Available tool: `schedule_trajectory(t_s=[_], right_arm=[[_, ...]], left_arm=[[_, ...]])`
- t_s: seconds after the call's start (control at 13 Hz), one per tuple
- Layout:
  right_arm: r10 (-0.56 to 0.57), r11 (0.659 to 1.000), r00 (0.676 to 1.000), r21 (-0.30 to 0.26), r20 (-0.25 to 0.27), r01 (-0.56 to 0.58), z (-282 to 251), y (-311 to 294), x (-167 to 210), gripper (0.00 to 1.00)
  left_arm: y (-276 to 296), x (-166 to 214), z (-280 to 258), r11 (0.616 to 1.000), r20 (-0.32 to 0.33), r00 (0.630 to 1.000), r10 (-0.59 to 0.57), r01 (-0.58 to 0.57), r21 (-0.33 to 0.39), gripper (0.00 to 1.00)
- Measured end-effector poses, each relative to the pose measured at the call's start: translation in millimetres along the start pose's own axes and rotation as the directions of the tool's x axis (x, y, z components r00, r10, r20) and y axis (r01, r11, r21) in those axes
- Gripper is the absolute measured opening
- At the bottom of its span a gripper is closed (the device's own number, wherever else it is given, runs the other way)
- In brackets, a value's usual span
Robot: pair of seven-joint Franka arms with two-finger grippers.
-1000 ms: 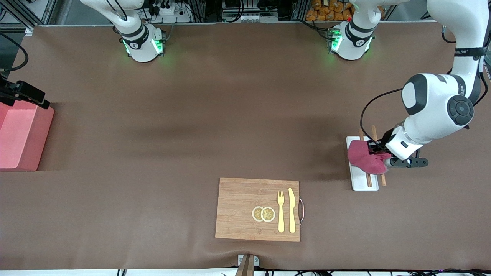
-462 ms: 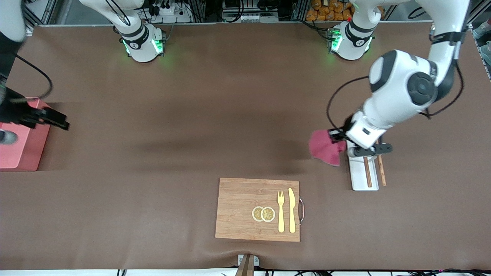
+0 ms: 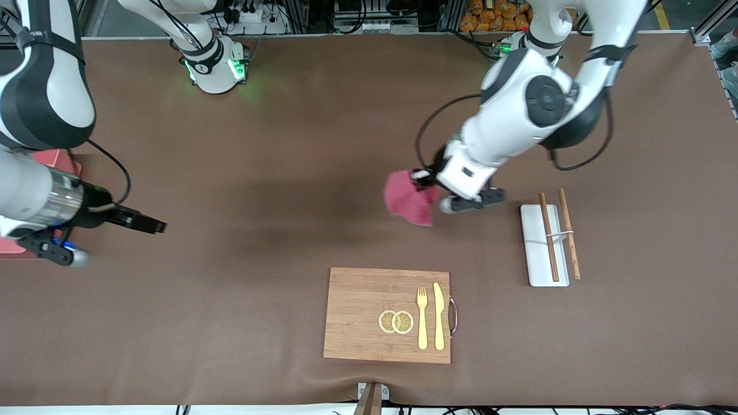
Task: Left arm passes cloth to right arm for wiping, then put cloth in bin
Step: 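Lift the cloth with the left gripper while the right gripper reaches toward it, then grasp the cloth with the right gripper beside the left gripper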
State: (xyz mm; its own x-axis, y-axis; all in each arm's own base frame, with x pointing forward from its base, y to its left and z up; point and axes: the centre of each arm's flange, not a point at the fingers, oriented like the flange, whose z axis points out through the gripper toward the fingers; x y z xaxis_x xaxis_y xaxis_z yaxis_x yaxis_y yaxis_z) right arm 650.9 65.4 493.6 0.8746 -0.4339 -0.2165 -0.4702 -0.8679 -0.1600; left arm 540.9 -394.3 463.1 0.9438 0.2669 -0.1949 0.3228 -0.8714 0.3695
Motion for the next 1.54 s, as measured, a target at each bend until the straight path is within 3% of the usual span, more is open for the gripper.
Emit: schedule_trajectory(t_s=[0.23,0.38,0.62,0.85,1.0,1.15,1.54], right_arm=[[0.207,0.973,0.976,0.093,0.071,-0.213,14.4,-24.3,-4.2,1.0],[0.334,0.931,0.933,0.111,0.132,-0.349,20.6,-29.8,-5.0,1.0],[0.487,0.853,0.84,0.074,0.239,-0.516,43.4,-39.2,-15.0,1.0],[0.584,0.785,0.746,0.009,0.32,-0.619,70.5,-54.1,-33.0,1.0],[0.624,0.747,0.69,-0.019,0.367,-0.665,80.8,-54.8,-38.8,1.0],[0.649,0.723,0.655,-0.048,0.388,-0.689,90.3,-48.7,-43.2,1.0],[0.667,0.71,0.633,-0.079,0.392,-0.699,91.8,-34.6,-65.1,1.0]], left_arm=[[60.9,-30.9,37.6,0.978,0.016,0.985,-0.17,0.171,-0.119,0.03],[91.1,-37.6,54.8,0.924,0.033,0.953,-0.303,0.302,-0.233,0.03],[125.7,-50.0,83.8,0.773,0.104,0.872,-0.479,0.475,-0.421,0.03],[142.3,-64.5,106.3,0.639,0.168,0.811,-0.56,0.552,-0.535,0.03],[153.4,-74.6,108.7,0.582,0.2,0.775,-0.599,0.593,-0.557,0.03],[161.6,-86.8,110.7,0.556,0.212,0.753,-0.623,0.617,-0.557,0.03],[165.7,-93.4,112.0,0.491,0.257,0.69,-0.676,0.682,-0.542,0.03]])
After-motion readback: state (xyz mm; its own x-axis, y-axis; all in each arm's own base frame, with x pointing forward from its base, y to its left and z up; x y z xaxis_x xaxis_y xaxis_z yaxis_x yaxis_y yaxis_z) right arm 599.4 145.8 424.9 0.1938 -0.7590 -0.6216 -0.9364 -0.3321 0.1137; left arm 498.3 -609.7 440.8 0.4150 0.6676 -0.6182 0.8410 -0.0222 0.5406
